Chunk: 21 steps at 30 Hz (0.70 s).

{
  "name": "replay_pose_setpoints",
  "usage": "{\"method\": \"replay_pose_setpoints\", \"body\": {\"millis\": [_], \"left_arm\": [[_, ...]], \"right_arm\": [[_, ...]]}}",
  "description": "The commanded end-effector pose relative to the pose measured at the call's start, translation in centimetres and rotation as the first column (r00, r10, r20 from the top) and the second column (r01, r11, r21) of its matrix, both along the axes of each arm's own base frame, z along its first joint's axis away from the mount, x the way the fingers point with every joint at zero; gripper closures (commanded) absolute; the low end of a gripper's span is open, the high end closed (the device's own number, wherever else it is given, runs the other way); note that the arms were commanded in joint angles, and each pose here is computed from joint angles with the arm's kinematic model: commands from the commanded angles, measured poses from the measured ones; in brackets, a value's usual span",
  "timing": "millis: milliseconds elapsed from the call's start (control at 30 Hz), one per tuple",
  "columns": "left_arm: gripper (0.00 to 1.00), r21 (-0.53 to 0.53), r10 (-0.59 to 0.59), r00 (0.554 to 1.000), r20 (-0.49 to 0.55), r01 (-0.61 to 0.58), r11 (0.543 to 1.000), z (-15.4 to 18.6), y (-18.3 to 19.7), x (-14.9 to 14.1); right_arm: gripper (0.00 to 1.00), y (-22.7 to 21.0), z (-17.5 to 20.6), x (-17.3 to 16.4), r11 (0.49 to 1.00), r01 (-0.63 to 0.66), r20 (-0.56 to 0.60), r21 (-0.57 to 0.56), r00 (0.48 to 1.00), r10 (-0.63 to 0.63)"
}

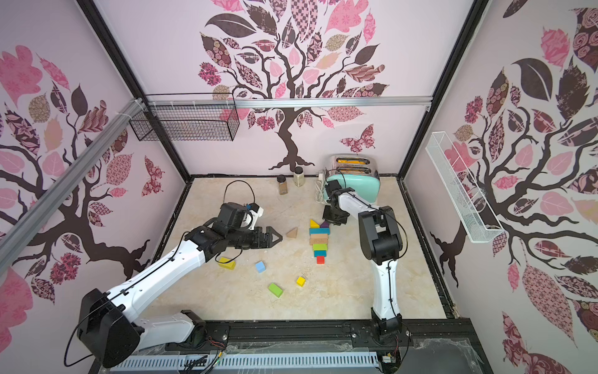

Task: Assemble a carrot with building blocks
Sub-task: Adjust the building block at the center of the board.

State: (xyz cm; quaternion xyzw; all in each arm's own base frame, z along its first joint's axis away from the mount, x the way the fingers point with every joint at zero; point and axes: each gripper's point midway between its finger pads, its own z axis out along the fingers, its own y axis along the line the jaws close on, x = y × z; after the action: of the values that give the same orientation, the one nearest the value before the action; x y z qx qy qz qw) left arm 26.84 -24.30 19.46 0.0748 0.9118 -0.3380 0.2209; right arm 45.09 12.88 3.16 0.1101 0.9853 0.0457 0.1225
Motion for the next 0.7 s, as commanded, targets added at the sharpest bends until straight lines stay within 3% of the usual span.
{"method": "replay_pose_setpoints", "body": {"millis": [0,400,667], "left_arm": [[0.02,-0.005,-0.012,1.000,0.021,0.012,1.000,0.5,-0.3,0.2],[0.02,-0.004,-0.011,1.000,0.021,0.011,1.000,0.5,-0.2,0.1],[0.02,-0.010,-0.009,1.000,0.026,0.010,1.000,0.7,0.0,-0.1]], "right_arm": [[0.76,0.4,0.0,0.4,1.000,-0.009,0.003,0.000,1.000,0.009],[0.75,0.1,0.5,0.5,1.000,0.005,0.016,-0.017,1.000,-0.005],[0.68,-1.7,4.1,0.9,0.995,0.047,0.110,-0.090,0.993,-0.037]]}}
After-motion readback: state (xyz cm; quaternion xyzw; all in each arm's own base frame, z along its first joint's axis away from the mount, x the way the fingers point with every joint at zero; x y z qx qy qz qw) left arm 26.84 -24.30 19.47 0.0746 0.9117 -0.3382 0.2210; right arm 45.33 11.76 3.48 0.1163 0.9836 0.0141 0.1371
